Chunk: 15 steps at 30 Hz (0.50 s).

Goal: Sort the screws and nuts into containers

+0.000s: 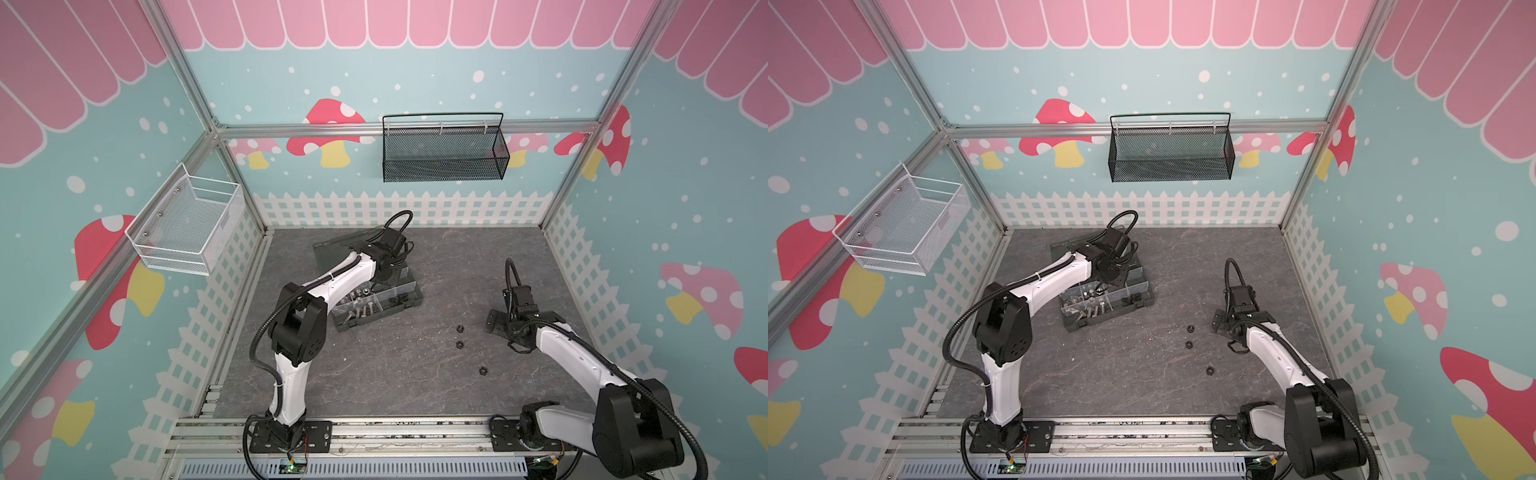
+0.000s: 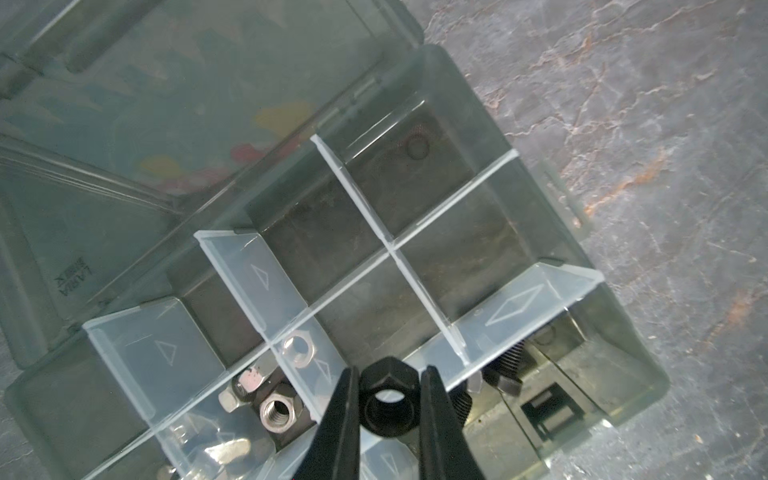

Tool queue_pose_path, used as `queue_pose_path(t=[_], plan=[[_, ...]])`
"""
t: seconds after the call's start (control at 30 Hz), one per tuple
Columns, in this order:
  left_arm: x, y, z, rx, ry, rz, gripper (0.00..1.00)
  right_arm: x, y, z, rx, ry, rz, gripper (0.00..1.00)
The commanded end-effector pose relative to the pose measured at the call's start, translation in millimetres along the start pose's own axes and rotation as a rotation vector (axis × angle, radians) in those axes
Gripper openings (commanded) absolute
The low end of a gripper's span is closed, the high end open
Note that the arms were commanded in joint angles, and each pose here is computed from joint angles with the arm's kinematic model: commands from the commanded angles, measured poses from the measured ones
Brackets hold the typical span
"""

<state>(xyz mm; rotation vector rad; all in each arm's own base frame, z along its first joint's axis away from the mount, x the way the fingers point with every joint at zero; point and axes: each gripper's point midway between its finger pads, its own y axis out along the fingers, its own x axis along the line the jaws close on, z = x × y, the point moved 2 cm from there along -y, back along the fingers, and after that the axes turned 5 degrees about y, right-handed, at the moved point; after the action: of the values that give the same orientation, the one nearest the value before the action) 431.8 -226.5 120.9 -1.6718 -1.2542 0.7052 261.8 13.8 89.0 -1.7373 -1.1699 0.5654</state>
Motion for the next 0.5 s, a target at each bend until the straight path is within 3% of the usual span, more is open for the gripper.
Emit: queue_pose_path(t=[0.0, 0.13, 0.3, 0.47], plan=[[1, 6, -8, 0.001, -0.003, 0.035, 0.07, -3, -17, -12, -0.113, -0.018, -0.026, 0.98], [5, 17, -4, 0.029, -0.014, 0.039, 0.07, -1, -37, -18, -0.183, -0.035, -0.082, 0.98], [12, 28, 0, 0.060, -0.018, 0.010, 0.09, 6, -46, -17, -0.180, -0.047, -0.141, 0.98], [18, 30, 5, 0.070, -0.017, -0.024, 0.35, 7, -52, -15, -0.164, -0.042, -0.159, 0.98]])
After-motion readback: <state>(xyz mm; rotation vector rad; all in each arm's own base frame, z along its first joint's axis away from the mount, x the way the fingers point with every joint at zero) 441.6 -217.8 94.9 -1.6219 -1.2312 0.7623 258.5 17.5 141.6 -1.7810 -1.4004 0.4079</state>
